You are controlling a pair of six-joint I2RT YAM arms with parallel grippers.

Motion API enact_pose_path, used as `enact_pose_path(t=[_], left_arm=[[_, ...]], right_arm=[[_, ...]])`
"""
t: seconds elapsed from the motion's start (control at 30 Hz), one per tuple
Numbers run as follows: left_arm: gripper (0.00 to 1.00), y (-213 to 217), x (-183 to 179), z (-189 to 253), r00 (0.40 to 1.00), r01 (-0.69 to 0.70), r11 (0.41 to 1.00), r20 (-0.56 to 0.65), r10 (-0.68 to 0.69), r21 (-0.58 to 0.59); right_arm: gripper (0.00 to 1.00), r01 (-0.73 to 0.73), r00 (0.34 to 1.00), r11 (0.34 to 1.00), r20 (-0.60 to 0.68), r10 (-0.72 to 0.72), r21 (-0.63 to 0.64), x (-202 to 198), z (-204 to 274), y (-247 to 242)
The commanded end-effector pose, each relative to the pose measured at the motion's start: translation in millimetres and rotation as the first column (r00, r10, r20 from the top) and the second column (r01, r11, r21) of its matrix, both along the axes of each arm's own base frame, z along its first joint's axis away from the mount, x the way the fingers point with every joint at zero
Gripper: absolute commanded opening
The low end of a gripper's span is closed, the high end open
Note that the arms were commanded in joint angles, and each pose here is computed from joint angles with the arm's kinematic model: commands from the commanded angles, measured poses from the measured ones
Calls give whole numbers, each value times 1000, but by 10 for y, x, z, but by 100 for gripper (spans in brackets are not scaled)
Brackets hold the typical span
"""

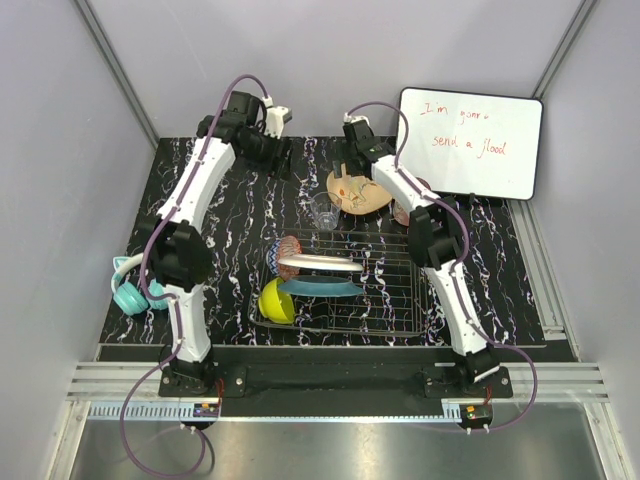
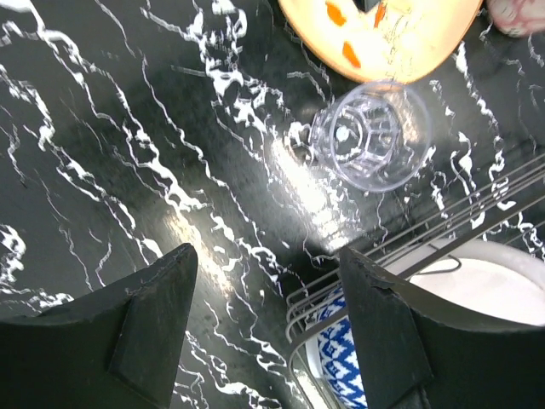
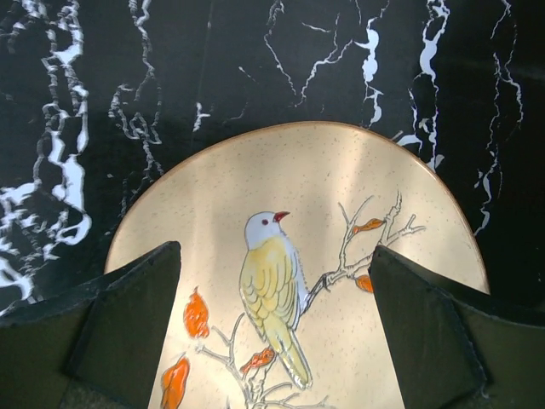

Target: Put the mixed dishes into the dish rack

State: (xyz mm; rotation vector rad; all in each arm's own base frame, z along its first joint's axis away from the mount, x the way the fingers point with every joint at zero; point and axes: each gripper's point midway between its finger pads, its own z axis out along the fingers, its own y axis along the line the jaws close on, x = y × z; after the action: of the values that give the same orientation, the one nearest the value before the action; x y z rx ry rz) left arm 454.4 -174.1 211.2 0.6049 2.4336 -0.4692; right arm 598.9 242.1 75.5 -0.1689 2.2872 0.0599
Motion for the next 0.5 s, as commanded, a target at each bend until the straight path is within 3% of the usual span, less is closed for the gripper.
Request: enact_pose_path(t=[0.0,0.47], left_arm=[[70,-8,9,154,999,0,999,41,2,-40],[68,15,-86,-114,999,-22,998,-29,20,-67]], right_arm=[[100,39,993,999,111,-42,26,277,440,-140],[100,72,990,989,114,-87,126,557,311,-386]])
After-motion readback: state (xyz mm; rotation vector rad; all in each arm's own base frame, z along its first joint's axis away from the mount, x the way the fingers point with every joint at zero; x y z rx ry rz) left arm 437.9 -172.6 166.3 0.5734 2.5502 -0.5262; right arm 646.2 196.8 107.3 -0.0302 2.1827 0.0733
